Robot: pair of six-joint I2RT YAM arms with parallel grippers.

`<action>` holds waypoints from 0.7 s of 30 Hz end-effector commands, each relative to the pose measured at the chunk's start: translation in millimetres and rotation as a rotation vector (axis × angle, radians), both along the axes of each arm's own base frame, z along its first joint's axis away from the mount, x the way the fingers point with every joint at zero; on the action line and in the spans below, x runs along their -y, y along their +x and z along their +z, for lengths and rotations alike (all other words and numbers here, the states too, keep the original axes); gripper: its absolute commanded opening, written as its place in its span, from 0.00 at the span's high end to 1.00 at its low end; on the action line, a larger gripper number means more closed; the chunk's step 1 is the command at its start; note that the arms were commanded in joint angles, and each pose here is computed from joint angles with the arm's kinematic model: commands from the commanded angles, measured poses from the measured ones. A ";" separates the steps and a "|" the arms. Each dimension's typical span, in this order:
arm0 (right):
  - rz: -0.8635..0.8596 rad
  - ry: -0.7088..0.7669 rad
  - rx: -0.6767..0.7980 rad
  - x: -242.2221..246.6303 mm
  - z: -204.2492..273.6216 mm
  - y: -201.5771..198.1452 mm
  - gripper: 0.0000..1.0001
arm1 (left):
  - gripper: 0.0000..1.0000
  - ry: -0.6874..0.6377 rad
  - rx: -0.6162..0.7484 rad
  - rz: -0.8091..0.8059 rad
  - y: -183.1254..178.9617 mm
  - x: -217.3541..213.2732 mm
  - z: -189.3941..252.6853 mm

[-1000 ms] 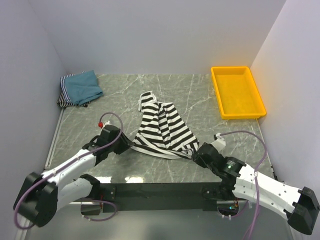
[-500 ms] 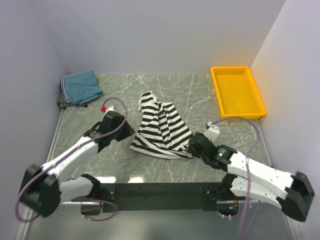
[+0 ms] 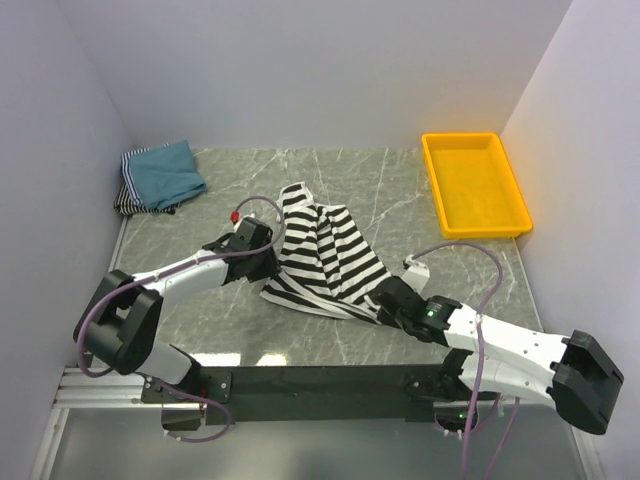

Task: Fold and stack the tank tops
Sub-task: Flatten the tank top out

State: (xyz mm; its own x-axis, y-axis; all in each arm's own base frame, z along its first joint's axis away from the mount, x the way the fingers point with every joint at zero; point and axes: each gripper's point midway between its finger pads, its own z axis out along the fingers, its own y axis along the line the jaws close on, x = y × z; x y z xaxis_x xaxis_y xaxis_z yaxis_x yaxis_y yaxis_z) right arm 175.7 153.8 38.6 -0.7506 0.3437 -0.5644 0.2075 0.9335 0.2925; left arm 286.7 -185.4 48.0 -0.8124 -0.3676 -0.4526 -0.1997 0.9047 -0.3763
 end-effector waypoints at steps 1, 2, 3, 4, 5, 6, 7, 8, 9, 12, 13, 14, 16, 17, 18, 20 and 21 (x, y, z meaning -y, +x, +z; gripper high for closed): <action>-0.016 0.067 0.014 -2.5 1.0 -5.1 0.88 | 0.53 0.011 0.064 -0.032 18.0 12.1 11.5; -0.021 0.070 0.013 -1.2 -0.1 -5.8 0.88 | 0.53 0.023 0.068 -0.029 18.7 11.6 11.3; -0.022 0.069 0.009 0.1 -2.1 -7.6 0.88 | 0.53 0.029 0.073 -0.033 20.3 13.9 13.4; -0.021 0.079 0.015 -0.7 -0.3 -7.4 0.89 | 0.53 0.039 0.070 -0.033 21.0 13.6 11.8; -0.023 0.081 0.014 -0.2 -0.8 -7.8 0.89 | 0.54 0.056 0.069 -0.026 22.1 11.4 11.0; -0.021 0.081 0.014 0.1 -0.8 -8.4 0.89 | 0.54 0.062 0.073 -0.026 24.1 11.9 12.3; -0.023 0.085 0.018 -0.2 0.3 -7.8 0.89 | 0.54 0.072 0.070 -0.022 25.0 10.1 10.3; -0.022 0.085 0.018 0.1 0.1 -8.0 0.89 | 0.55 0.076 0.069 -0.022 25.3 10.4 9.6; -0.020 0.083 0.017 0.5 -1.1 -8.7 0.89 | 0.56 0.080 0.069 -0.022 25.9 9.9 9.1; -0.018 0.089 0.018 0.5 -2.4 -9.4 0.89 | 0.58 0.082 0.060 -0.032 25.1 13.1 5.9; -0.021 0.089 0.018 1.2 -2.9 -9.6 0.89 | 0.59 0.087 0.056 -0.035 24.7 13.8 3.8; -0.021 0.090 0.018 1.4 -3.2 -9.7 0.89 | 0.61 0.089 0.055 -0.039 24.3 15.3 3.6; -0.023 0.090 0.020 2.9 -3.7 -10.1 0.89 | 0.63 0.098 0.045 -0.049 22.7 18.3 1.2; -0.022 0.093 0.022 2.7 -2.8 -10.5 0.89 | 0.64 0.101 0.043 -0.051 22.5 19.2 0.5; -0.022 0.094 0.023 2.9 -2.3 -10.7 0.88 | 0.64 0.105 0.039 -0.057 21.2 20.7 -1.3; -0.026 0.093 0.037 4.6 1.1 -9.2 0.85 | 0.66 0.110 0.034 -0.054 19.9 20.4 -3.2; -0.029 0.089 0.040 5.9 2.8 -8.8 0.82 | 0.68 0.110 0.033 -0.050 19.8 20.5 -3.7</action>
